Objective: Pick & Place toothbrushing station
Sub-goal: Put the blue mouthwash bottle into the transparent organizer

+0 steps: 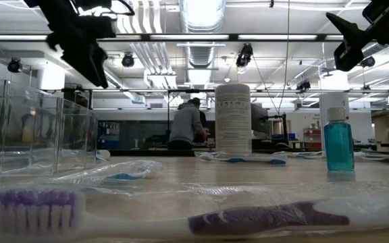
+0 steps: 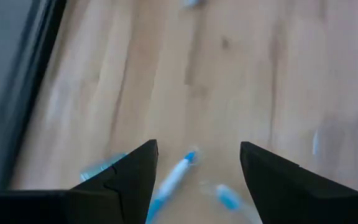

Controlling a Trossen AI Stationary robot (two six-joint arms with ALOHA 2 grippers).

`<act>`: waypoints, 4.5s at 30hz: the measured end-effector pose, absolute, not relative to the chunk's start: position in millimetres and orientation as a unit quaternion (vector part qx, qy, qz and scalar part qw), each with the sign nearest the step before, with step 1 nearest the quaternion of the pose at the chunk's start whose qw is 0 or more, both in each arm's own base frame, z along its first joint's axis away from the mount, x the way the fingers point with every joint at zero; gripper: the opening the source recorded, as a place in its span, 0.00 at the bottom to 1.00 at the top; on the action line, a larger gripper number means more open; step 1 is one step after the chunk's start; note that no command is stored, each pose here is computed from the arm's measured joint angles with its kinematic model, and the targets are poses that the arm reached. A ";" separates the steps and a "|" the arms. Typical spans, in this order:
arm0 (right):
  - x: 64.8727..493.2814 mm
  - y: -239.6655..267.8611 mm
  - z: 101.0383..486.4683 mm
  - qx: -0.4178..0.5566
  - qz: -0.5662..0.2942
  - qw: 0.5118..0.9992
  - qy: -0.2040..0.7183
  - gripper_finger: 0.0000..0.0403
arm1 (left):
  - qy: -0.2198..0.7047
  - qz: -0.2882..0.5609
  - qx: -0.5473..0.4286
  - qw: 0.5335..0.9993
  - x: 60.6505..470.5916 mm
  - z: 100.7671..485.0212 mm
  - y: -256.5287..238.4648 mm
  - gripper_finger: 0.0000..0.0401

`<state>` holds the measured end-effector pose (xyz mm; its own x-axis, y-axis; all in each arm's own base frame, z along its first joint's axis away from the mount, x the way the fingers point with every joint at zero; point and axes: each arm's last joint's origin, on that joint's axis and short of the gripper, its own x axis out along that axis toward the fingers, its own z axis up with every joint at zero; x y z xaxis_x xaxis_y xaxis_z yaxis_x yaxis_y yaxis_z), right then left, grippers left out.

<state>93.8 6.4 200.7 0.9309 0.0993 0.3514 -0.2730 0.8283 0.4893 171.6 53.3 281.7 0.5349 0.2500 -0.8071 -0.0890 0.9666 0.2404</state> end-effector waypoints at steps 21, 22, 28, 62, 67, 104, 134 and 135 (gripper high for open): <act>93.8 6.4 200.7 0.276 0.099 0.943 -0.157 0.51 | 0.491 0.094 0.132 0.856 171.2 277.4 54.8 0.58; 93.8 6.4 200.7 0.276 0.099 0.943 -0.157 0.51 | 0.499 0.080 0.165 0.847 170.4 277.0 54.9 0.58; 93.8 6.4 200.7 0.276 0.099 0.943 -0.157 0.51 | 0.568 0.040 0.304 0.764 170.3 268.2 59.0 0.58; 93.7 6.4 200.7 0.276 0.099 0.943 -0.157 0.51 | 0.708 -0.055 0.358 0.606 229.4 179.5 105.3 0.58; 93.7 6.4 200.7 0.276 0.099 0.943 -0.158 0.51 | 0.702 -0.062 0.357 0.613 235.3 171.8 108.4 0.58; 93.7 6.4 200.7 0.276 0.099 0.943 -0.157 0.51 | 0.714 -0.092 0.338 0.607 242.6 145.3 118.7 0.14; 93.7 6.4 200.7 0.276 0.099 0.943 -0.157 0.51 | 0.599 0.277 0.200 0.724 253.0 209.1 169.2 0.15; 93.7 6.3 200.7 0.276 0.099 0.943 -0.158 0.51 | 0.591 0.290 0.170 0.734 252.0 211.9 172.3 0.14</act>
<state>93.7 6.3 200.7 0.9308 0.0995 0.3517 -0.2733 0.8283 0.4890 252.0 172.3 211.9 0.1341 0.6266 -0.7677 -0.2242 0.7738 0.5924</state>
